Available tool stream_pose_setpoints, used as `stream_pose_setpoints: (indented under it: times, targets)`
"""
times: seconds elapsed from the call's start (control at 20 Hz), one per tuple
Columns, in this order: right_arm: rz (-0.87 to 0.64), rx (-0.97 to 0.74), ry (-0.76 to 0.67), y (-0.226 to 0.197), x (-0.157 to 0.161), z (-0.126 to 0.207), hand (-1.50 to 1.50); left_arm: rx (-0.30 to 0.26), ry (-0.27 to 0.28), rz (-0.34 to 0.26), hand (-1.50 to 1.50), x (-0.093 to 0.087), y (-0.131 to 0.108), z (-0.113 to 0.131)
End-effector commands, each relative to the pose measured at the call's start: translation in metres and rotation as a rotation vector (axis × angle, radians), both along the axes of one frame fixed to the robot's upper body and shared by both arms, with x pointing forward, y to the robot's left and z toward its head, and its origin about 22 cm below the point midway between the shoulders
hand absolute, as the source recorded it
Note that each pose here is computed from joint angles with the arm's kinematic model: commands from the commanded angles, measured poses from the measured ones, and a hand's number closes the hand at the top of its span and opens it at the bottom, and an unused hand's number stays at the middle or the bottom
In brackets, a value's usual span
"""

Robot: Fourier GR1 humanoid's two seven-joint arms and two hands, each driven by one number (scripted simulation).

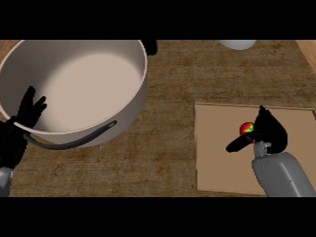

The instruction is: Pick the tomato from the tray and place it in the pot

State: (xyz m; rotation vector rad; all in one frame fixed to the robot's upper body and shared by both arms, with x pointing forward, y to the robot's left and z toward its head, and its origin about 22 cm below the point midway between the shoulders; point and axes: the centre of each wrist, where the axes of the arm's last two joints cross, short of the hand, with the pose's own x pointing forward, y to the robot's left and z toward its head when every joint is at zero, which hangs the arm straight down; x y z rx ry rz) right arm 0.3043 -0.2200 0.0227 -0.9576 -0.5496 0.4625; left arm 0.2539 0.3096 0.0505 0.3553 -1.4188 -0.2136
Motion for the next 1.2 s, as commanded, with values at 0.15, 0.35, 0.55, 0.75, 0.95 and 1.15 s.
stream_pose_setpoints:
  times: [0.15,0.35,0.55,0.75,0.95,1.15]
  targets:
    - [-0.07,0.012,0.05,-0.002,0.008,-0.006,-1.5,0.046,0.186,0.224,0.0,0.003,0.027,-0.013]
    - [-0.089,0.028,0.049,-0.02,0.004,-0.016,-1.5,0.049,0.199,0.214,0.0,-0.004,0.034,-0.025]
    - [-0.032,-0.007,-0.018,-0.011,-0.003,-0.026,1.5,0.062,0.181,0.223,0.0,-0.001,0.021,-0.03]
    - [0.031,-0.125,-0.013,-0.014,-0.001,-0.018,1.5,0.067,0.199,0.224,0.0,0.0,0.021,-0.026]
    - [0.026,-0.196,-0.048,-0.003,0.008,-0.019,1.5,0.057,0.18,0.214,0.0,0.002,0.027,-0.016]
    - [0.284,-0.198,-0.103,0.028,0.014,-0.002,1.5,0.046,0.191,0.19,0.0,-0.006,0.034,-0.02]
